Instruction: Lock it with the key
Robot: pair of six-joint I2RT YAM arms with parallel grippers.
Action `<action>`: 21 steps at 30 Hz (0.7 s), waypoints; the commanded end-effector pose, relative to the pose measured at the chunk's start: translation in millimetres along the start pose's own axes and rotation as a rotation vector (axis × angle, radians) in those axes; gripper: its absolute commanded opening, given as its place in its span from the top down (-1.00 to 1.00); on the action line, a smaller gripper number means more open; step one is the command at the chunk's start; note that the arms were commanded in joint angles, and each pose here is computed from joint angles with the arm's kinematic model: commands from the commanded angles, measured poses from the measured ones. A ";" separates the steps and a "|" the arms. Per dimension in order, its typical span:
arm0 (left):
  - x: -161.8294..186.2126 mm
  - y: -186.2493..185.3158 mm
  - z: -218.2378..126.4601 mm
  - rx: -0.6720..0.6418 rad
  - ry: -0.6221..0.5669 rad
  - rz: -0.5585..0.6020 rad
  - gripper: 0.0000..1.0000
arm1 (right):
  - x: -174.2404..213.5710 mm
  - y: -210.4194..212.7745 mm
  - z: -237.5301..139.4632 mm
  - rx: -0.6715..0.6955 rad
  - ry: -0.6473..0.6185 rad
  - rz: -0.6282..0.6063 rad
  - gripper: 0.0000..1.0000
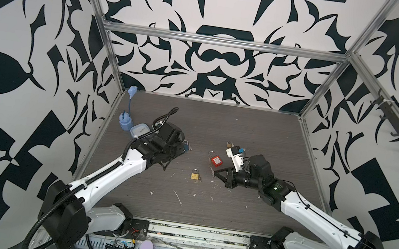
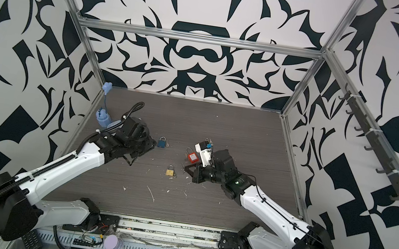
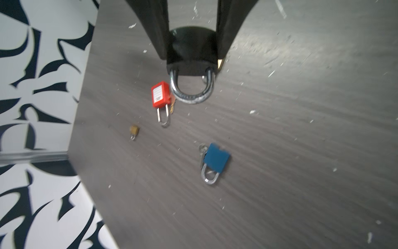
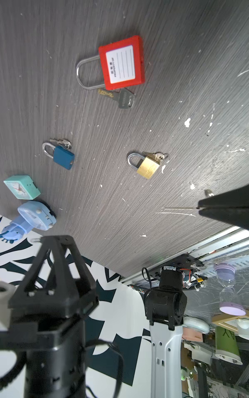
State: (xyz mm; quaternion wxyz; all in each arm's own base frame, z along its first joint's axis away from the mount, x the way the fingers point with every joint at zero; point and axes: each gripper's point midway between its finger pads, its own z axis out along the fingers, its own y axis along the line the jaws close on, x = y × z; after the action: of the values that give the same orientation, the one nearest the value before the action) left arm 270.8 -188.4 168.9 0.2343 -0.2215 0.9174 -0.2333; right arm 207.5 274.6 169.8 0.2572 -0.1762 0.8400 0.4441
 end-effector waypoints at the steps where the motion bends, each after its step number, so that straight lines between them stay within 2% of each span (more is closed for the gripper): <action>1: 46.4 53.7 -22.4 -0.244 0.108 0.118 1.00 | -4.2 6.3 2.8 -0.013 0.020 -0.006 1.00; 7: 114.6 91.1 -27.5 -0.407 0.270 0.212 1.00 | 11.0 2.7 9.2 -0.027 0.076 0.031 1.00; 12: 137.6 90.9 -12.7 -0.393 0.339 0.285 1.00 | 36.0 -3.3 11.4 -0.025 0.127 0.077 1.00; 21: 164.8 95.4 25.3 -0.382 0.430 0.302 1.00 | 68.9 -7.7 26.5 -0.035 0.204 0.138 1.00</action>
State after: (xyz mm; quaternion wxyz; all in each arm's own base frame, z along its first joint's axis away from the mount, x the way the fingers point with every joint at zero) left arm 127.2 -199.5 52.0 0.0305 -0.0738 0.9954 -0.0521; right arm 165.1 278.2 106.9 0.1375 -0.1672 0.8741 0.4349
